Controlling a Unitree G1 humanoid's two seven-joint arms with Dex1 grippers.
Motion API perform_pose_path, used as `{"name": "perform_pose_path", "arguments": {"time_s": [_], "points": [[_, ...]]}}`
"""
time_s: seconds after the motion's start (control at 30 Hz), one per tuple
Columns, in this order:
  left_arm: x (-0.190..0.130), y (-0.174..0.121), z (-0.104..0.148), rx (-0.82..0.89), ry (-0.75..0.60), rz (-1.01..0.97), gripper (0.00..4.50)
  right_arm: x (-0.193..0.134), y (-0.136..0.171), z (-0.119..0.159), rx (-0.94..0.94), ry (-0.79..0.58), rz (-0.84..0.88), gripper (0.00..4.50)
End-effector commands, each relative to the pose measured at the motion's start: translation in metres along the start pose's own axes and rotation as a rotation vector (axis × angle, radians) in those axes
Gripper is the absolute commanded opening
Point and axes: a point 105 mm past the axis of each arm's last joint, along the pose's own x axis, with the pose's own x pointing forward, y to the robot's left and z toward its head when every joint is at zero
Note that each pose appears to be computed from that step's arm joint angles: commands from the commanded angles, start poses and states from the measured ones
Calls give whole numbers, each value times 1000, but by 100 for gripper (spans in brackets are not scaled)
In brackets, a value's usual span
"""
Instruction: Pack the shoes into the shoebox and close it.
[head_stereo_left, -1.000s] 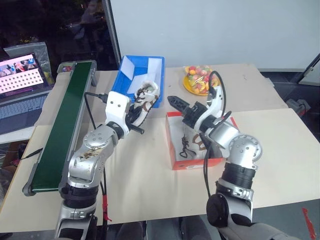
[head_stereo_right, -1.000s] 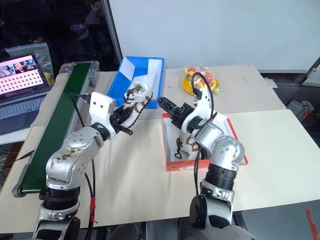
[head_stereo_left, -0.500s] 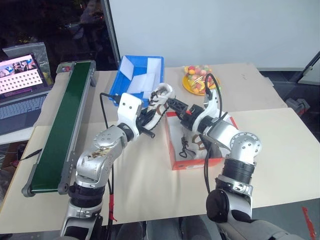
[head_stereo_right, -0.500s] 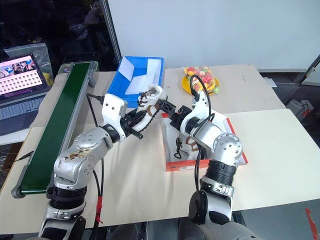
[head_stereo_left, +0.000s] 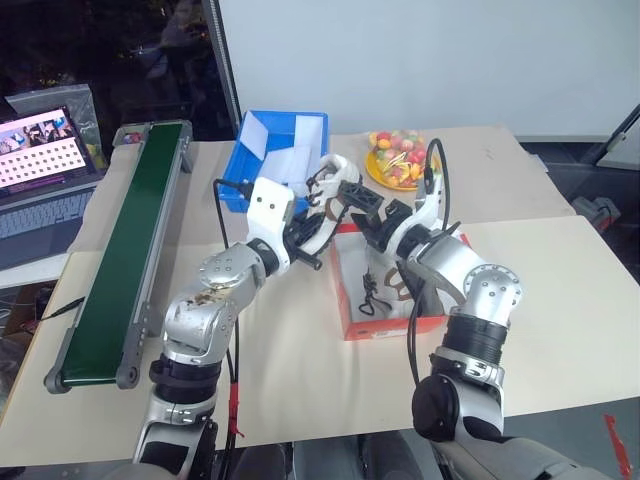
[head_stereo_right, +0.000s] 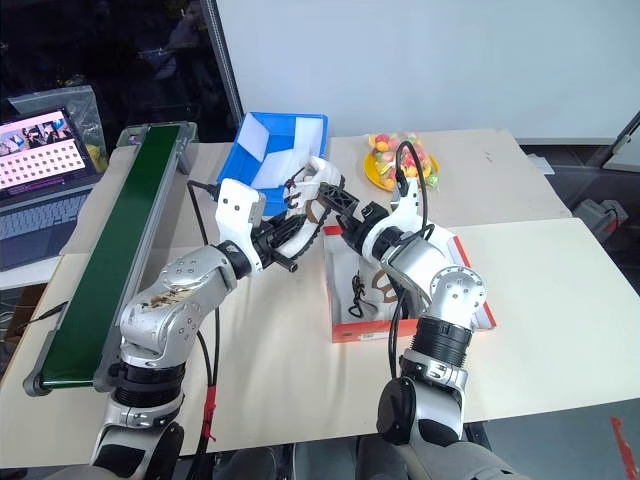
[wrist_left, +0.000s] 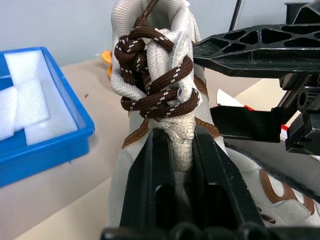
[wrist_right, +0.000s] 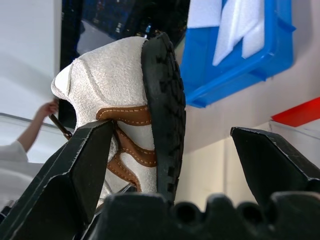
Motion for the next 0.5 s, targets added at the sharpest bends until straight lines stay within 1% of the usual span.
{"name": "perform_pose_path", "arguments": {"time_s": [0.03,0.1,0.2,0.23,0.27,0.5], "points": [[8,-39,0,-9,2,-193,0,14,61,-4,-14,0,209,450],[8,-39,1,-14,-5,-189,0,14,65,-4,-11,-6,227,450],[8,-38,1,-14,-6,-188,0,15,67,-5,-14,-5,231,379],[8,-38,1,-13,-8,-186,0,15,68,-6,-15,-4,234,352],[8,-38,1,-14,-9,-183,0,15,70,-6,-15,-4,238,306],[7,-39,0,-18,-7,-181,0,15,72,-4,-18,-14,247,82]]}}
